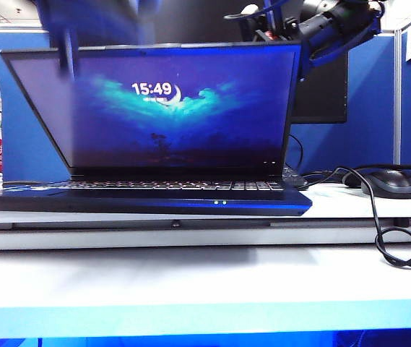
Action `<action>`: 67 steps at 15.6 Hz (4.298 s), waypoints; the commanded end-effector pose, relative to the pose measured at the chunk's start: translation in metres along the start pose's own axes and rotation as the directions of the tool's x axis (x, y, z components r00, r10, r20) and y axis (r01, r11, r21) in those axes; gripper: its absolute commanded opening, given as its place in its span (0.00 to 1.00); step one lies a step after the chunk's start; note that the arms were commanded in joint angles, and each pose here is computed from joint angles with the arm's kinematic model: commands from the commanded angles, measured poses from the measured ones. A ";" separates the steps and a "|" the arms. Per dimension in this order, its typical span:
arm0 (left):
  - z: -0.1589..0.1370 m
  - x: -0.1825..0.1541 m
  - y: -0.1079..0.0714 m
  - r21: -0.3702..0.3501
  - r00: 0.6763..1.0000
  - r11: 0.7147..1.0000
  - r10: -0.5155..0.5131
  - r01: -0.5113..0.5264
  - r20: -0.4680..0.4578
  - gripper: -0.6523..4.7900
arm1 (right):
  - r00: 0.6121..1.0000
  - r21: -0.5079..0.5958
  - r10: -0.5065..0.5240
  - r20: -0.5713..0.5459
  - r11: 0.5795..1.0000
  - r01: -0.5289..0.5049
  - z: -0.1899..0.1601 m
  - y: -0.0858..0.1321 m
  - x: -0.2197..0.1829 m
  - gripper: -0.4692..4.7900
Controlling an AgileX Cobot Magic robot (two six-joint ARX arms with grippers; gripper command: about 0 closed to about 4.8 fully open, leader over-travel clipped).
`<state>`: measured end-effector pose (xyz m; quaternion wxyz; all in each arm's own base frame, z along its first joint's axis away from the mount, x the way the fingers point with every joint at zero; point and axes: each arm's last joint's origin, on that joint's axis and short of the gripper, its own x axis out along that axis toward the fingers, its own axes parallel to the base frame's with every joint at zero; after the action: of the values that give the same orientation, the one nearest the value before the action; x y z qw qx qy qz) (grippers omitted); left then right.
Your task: Close the lid of the black laptop.
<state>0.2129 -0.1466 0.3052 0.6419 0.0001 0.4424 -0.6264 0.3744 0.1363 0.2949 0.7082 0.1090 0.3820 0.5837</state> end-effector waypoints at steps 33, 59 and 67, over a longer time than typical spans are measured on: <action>0.023 -0.142 -0.148 -0.115 0.252 0.592 0.500 -0.798 0.829 0.11 | 0.794 -0.383 -0.418 0.442 0.712 0.588 0.000 0.230 -0.111 0.08; -0.183 -0.049 -0.089 -0.426 0.284 0.698 0.659 -0.575 0.696 0.12 | 0.491 0.027 -0.667 0.560 0.607 0.794 -0.294 0.172 -0.087 0.08; -0.192 -0.050 -0.083 -0.445 0.186 0.510 0.785 -0.737 0.591 0.12 | 0.491 0.027 -0.667 0.561 0.607 0.794 -0.294 0.172 -0.087 0.08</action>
<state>0.0463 -0.0203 0.2637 0.9775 -0.0594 0.0982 -0.1772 0.0481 0.0220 0.2315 0.9698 -0.0007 0.1217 0.2113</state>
